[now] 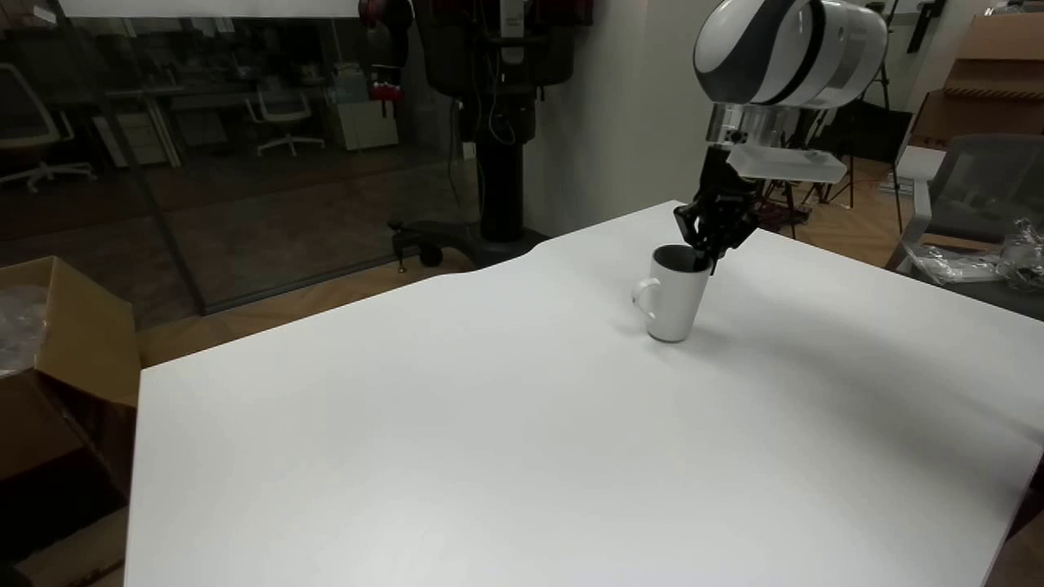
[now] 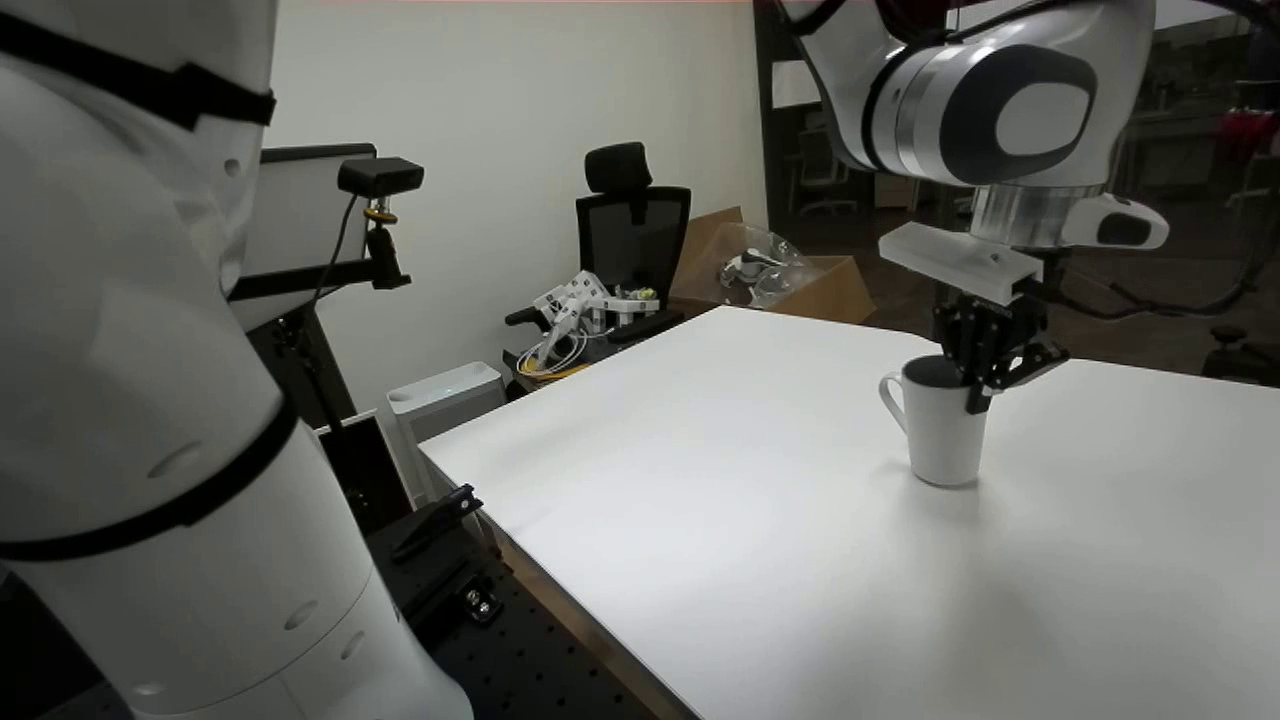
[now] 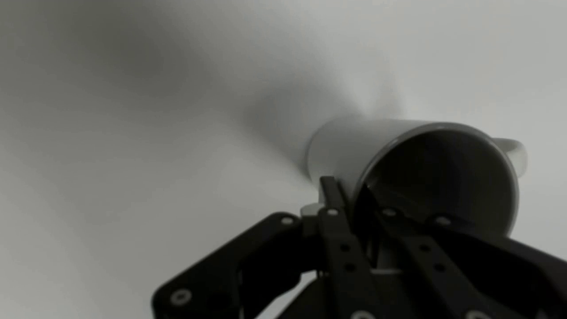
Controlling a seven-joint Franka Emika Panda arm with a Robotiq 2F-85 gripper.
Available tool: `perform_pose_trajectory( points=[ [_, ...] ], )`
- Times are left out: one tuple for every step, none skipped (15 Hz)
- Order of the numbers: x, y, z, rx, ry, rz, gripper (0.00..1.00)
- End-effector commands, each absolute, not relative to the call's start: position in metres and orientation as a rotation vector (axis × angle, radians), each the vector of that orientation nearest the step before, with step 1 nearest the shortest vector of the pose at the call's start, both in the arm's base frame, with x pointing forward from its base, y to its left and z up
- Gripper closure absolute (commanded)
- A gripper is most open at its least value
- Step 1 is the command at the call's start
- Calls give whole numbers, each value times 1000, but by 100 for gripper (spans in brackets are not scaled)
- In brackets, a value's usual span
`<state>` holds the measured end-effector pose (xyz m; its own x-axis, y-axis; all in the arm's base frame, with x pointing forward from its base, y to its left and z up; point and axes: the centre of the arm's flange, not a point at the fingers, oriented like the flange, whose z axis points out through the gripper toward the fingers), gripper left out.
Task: Move the cup slightly to the right
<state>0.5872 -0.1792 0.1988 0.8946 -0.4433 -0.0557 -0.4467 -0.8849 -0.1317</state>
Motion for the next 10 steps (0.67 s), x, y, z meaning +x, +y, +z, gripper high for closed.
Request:
perform_pose_trajectory(
  points=[
    [595,-186,203,-2884,764,12,97],
    [595,-187,201,-2881,770,13,97],
    [595,-187,200,-2880,774,15,97],
    [595,-188,200,-2879,776,16,97],
    [595,-188,201,-2879,778,16,97],
    [595,-187,201,-2878,781,19,97],
    [594,-187,201,-2877,783,19,65],
    [594,-187,202,-2876,788,19,63],
    [595,-187,203,-2874,790,15,57],
    [596,-187,205,-2873,794,10,49]
  ],
)
